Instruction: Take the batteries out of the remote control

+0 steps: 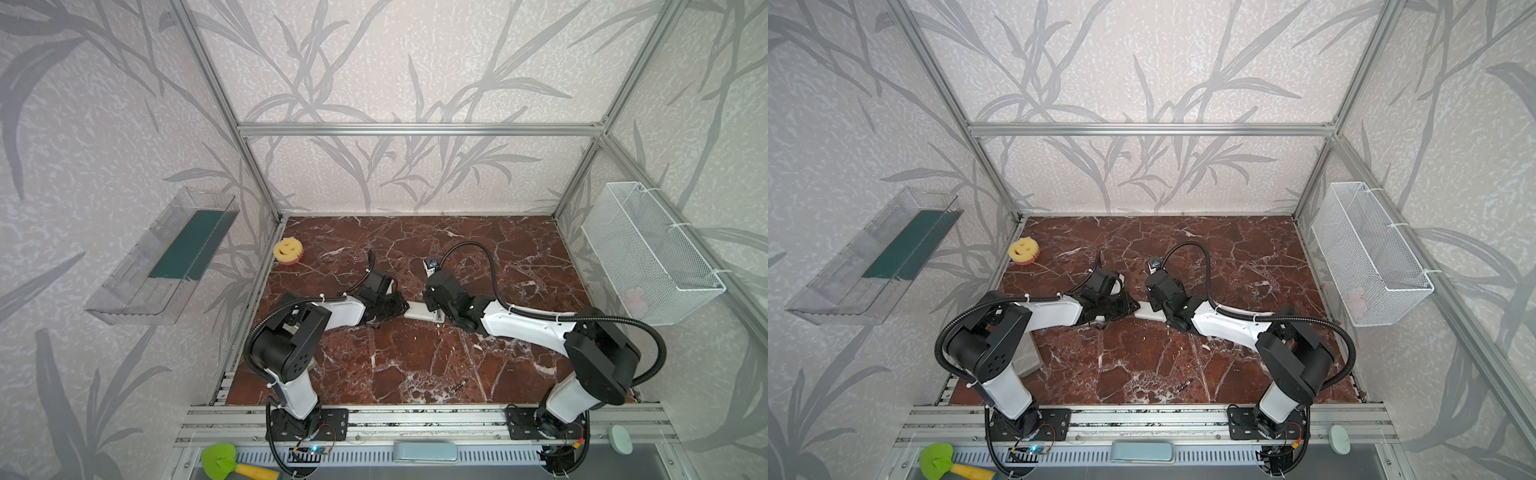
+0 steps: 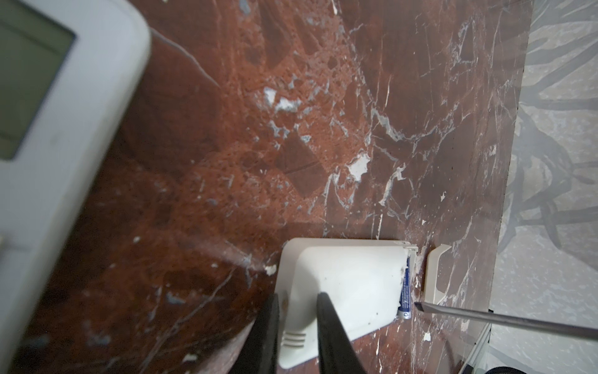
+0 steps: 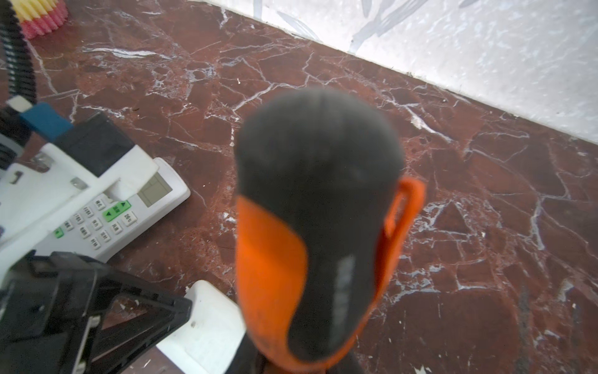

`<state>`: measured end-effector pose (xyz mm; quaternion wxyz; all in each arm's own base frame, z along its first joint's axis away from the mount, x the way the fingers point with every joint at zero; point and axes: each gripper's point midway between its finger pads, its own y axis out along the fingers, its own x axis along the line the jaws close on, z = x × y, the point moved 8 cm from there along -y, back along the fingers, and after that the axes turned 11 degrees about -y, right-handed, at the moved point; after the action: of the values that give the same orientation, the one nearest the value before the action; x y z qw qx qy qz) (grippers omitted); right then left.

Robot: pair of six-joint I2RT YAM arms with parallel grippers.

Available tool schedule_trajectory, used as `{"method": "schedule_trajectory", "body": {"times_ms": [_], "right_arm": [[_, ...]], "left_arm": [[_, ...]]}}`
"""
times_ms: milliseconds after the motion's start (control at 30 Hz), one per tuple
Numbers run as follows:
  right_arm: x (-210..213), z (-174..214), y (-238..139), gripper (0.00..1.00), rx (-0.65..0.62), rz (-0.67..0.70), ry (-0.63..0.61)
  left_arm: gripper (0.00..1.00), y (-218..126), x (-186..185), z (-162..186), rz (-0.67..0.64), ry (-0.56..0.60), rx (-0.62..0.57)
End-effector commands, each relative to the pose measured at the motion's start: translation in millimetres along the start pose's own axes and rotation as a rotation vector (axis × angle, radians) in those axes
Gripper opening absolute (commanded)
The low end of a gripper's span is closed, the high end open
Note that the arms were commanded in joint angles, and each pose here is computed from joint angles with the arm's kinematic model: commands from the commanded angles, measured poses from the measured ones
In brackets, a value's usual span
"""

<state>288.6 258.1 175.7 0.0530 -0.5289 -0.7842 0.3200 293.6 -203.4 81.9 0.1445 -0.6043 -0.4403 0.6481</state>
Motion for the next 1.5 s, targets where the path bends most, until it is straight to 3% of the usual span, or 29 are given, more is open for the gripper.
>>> {"method": "schedule_trajectory", "body": {"times_ms": [0,267,767,1100,1467], "right_arm": [[-16,-14,-10,0.0,-0.036,0.066,0.01],[-16,-22,-15,0.0,-0.058,0.016,0.067],[3,-13,11,0.0,-0.03,-0.064,0.085],[4,0,20,0.0,0.008,-0.022,0.023],[-8,-14,5,0.0,-0.024,0.079,-0.1]], "left_arm": [[0.21,12,61,43,-0.276,-0.068,0.184],[0.21,11,61,42,-0.271,-0.069,0.178],[0.21,11,59,42,-0.269,-0.066,0.181],[0.21,11,60,41,-0.273,-0.064,0.183],[0.21,11,63,40,-0.279,-0.069,0.184]]}}
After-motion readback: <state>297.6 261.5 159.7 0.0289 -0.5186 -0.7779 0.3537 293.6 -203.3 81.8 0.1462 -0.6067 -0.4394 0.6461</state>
